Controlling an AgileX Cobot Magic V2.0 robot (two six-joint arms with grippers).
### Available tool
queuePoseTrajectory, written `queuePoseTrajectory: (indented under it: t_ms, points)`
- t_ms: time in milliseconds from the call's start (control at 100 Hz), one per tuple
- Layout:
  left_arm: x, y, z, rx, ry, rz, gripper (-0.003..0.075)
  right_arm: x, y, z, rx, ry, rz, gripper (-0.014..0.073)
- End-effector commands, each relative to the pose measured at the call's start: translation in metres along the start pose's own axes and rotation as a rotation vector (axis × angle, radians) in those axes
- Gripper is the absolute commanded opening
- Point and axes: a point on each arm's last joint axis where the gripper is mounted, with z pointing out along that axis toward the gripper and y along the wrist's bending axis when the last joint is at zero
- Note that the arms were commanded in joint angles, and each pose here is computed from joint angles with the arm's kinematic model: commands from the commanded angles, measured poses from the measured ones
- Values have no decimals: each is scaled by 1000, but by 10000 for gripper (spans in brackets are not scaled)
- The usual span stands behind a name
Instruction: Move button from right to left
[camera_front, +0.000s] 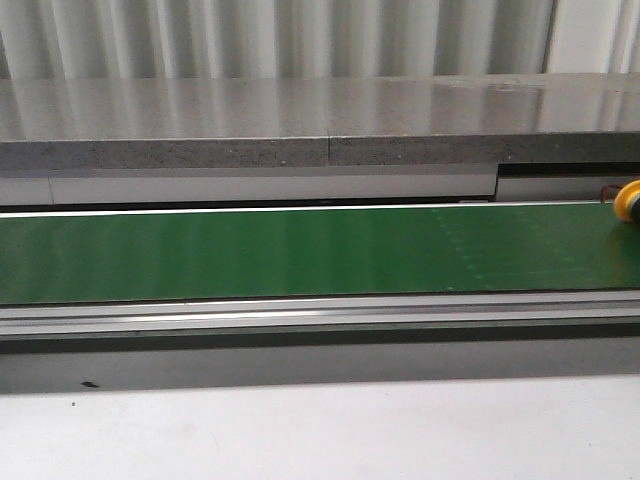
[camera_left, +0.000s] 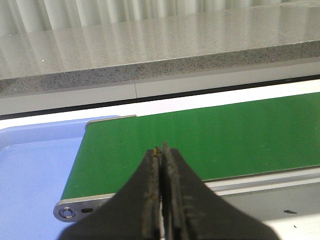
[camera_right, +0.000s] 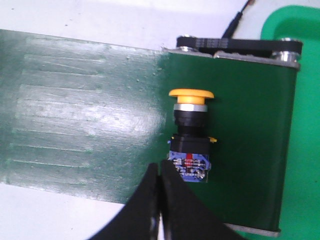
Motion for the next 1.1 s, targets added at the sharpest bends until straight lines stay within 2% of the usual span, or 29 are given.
queuePoseTrajectory:
  t_ms: [0, 220, 710, 860, 1090]
  points:
    - [4, -1, 0, 2, -70, -12, -20, -6, 12, -30, 19, -133, -78, -60]
    - [4, -1, 0, 2, -70, -12, -20, 14, 27, -59, 37, -297, -148, -60]
    - [4, -1, 0, 2, -70, -12, -20, 117, 29, -91, 71, -582, -144, -60]
    - [4, -1, 0, 2, -70, -12, -20, 149, 30, -100, 78, -716, -138, -60]
    - [4, -1, 0, 2, -70, -12, -20, 184, 32, -102, 55, -856, -101, -60]
